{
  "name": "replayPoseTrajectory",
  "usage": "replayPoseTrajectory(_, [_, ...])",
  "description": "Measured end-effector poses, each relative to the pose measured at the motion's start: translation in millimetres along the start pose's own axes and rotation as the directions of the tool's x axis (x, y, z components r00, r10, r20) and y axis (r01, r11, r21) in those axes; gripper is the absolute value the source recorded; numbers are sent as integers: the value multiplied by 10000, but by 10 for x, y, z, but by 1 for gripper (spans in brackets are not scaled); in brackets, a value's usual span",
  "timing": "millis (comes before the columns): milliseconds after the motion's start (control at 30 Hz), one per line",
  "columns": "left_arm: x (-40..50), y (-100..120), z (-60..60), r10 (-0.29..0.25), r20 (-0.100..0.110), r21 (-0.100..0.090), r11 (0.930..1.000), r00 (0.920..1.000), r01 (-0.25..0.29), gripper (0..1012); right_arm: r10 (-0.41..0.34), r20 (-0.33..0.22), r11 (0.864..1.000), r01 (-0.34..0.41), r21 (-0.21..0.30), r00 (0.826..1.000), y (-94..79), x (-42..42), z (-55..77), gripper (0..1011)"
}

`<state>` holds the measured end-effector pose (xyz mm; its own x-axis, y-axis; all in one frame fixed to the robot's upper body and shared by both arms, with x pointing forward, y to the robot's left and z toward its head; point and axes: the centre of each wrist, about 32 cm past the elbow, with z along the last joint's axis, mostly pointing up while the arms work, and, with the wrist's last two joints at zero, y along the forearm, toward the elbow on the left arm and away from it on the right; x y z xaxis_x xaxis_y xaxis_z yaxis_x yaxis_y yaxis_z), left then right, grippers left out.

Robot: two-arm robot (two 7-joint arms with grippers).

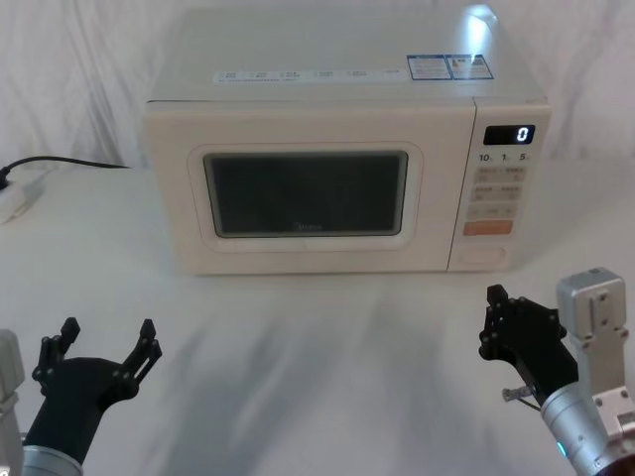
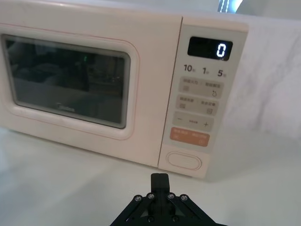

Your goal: Press the button to open the microwave door with one hand; close the microwave door with the other hand.

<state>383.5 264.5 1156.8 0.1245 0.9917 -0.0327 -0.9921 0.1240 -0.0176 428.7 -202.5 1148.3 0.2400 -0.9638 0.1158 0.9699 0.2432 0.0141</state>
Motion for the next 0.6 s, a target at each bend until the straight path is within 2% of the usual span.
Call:
replayPoseTrajectory(200, [0, 0, 0, 0, 0, 0, 10000, 10000, 0, 1001, -91, 67, 9997, 92, -213, 9999, 158, 55, -21, 0])
replayPoseTrajectory(600, [0, 0, 0, 0, 1, -1, 10000, 10000, 0, 1001, -9, 548, 9986, 38, -523, 9985, 463, 161, -37, 0])
